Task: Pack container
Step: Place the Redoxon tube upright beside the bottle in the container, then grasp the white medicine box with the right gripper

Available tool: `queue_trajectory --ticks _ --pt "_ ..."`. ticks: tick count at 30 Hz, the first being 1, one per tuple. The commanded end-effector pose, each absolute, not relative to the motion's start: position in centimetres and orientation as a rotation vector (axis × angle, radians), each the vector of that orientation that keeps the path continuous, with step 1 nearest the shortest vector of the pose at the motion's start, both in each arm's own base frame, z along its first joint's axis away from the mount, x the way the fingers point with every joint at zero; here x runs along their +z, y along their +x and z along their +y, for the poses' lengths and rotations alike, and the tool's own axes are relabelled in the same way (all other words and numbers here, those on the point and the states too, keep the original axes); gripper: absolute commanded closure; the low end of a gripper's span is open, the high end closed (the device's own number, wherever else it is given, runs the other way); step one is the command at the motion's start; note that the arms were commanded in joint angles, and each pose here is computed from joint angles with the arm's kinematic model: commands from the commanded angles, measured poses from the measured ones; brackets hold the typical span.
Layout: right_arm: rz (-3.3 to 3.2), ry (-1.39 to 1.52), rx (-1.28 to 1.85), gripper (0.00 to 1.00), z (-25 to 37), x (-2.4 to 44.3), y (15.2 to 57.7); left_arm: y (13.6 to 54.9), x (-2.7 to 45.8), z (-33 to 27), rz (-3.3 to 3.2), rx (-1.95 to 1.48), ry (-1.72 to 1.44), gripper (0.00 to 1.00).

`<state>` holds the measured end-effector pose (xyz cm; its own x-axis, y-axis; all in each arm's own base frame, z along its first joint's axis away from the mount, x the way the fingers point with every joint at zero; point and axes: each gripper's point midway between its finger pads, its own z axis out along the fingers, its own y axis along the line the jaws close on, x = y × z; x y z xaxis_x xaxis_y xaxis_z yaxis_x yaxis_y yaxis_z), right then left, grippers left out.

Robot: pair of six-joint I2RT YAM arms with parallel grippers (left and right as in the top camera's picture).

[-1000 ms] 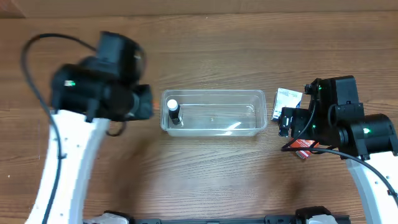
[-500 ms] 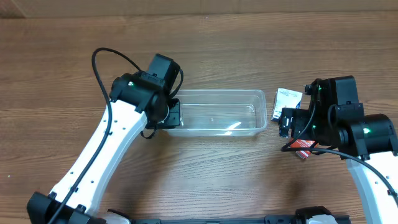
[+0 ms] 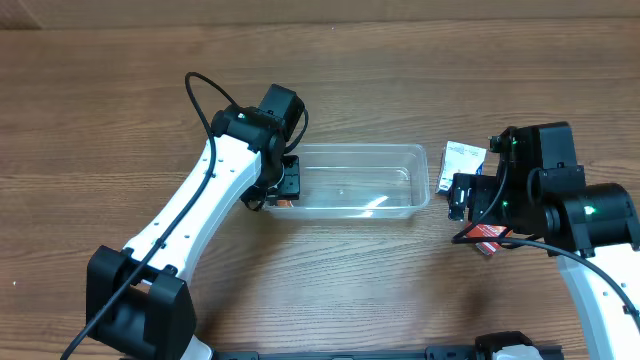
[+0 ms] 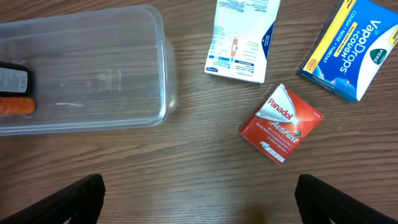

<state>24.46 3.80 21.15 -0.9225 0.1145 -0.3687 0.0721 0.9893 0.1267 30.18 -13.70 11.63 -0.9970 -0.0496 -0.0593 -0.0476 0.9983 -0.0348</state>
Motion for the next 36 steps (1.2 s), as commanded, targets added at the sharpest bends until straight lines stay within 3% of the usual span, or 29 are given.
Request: queue_trajectory --ticks 1,7,11,16,21,28,36 --pt "2.713 0.134 0.166 0.00 3.8 22.2 24.8 30.2 12.1 -13.8 3.081 -0.034 -0.074 0.42" --pt "2.710 0.134 0.166 0.00 3.8 22.3 24.9 32.0 20.5 -13.2 2.945 -0.012 -0.082 0.41" --pt "2.633 0.195 0.150 0.00 3.5 23.8 26.6 32.9 27.5 -12.2 2.743 -0.091 -0.121 0.30" --pt "2.577 0.275 0.000 0.00 1.7 26.5 32.1 31.7 31.7 -7.7 2.619 -0.122 -0.275 0.20" --pt "2.732 0.424 -0.031 0.00 -1.0 19.9 36.8 31.4 32.0 -4.4 2.607 -0.100 -0.386 0.10" --pt "3.032 0.444 0.012 0.00 -1.7 9.5 37.6 31.8 32.2 -4.4 2.596 -0.111 -0.381 0.05" --pt "3.148 0.398 0.038 0.00 -0.8 6.0 37.0 31.8 32.2 -4.4 2.595 -0.111 -0.381 0.02"
